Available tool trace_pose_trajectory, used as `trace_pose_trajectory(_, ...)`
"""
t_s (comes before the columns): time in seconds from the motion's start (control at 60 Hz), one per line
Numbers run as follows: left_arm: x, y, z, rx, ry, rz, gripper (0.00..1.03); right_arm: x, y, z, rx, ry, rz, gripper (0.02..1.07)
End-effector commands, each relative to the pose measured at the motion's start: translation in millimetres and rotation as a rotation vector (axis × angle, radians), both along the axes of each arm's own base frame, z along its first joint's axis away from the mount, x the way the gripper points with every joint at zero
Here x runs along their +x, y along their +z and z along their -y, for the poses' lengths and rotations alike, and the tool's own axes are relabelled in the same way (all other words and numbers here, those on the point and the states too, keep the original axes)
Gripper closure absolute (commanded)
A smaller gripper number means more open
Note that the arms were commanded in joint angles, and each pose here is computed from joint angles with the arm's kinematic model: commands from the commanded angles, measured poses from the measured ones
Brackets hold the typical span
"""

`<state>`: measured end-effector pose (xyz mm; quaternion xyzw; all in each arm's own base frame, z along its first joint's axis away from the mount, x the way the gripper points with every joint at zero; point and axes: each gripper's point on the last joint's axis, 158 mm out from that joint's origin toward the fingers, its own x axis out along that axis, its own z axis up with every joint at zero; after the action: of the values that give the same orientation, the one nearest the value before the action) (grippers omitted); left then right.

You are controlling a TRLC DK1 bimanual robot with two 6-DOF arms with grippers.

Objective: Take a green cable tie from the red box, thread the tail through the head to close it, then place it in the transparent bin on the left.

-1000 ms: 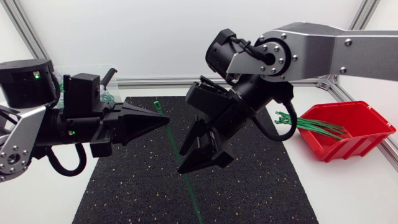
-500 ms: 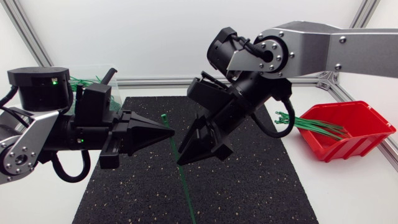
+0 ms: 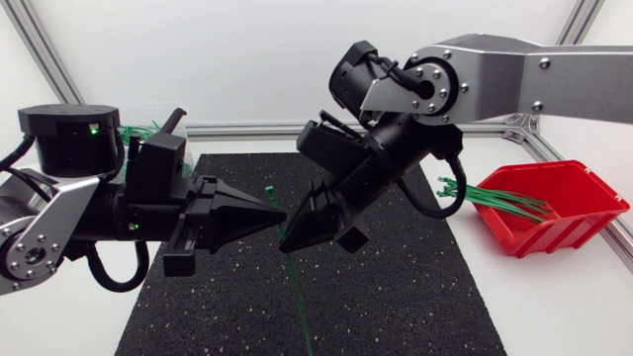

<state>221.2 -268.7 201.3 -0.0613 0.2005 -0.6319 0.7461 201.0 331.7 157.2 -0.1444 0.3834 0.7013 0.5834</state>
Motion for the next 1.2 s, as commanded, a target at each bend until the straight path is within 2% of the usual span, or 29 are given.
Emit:
trace_pose_trajectory(0.0, 1.4, 11.0, 3.8, -0.007, -0.010, 0.043, 0.99, -4.2, -8.7, 1.5, -0.007, 0.008, -0.016, 1.01)
trace_pose_trajectory(0.133, 4.9, 15.8, 3.8, -0.016, 0.002, 0.056, 0.97, -2.5, -3.0, 7.3, 0.018, -0.032, 0.005, 1.01)
trace_pose_trajectory(0.167, 6.3, 16.7, 3.5, -0.019, 0.008, 0.059, 0.89, -2.8, -2.1, 8.8, 0.021, -0.041, 0.005, 1.01)
trace_pose_trajectory(0.217, 8.4, 18.3, 3.2, -0.030, 0.017, 0.058, 0.67, -3.6, -2.3, 10.4, 0.025, -0.048, 0.003, 1.01)
trace_pose_trajectory(0.267, 9.5, 17.8, 3.0, -0.043, 0.025, 0.057, 0.56, -3.2, -1.1, 11.8, 0.032, -0.057, 0.006, 1.01)
trace_pose_trajectory(0.383, 11.0, 18.0, 2.0, -0.081, 0.043, 0.062, 0.47, -1.5, 3.7, 13.5, 0.057, -0.074, -0.010, 1.01)
trace_pose_trajectory(0.683, 12.6, 9.5, 2.2, -0.098, 0.050, 0.054, 0.44, 6.3, 21.1, 15.5, 0.118, -0.137, -0.069, 1.01)
trace_pose_trajectory(0.983, 24.2, 24.9, 1.6, -0.143, 0.074, 0.049, 0.45, 7.8, 13.4, 7.0, 0.110, -0.164, -0.125, 1.01)
trace_pose_trajectory(1.183, 43.4, 28.6, -3.0, -0.172, 0.124, -0.043, 0.49, 14.2, 5.7, 5.2, 0.094, -0.185, -0.158, 1.01)
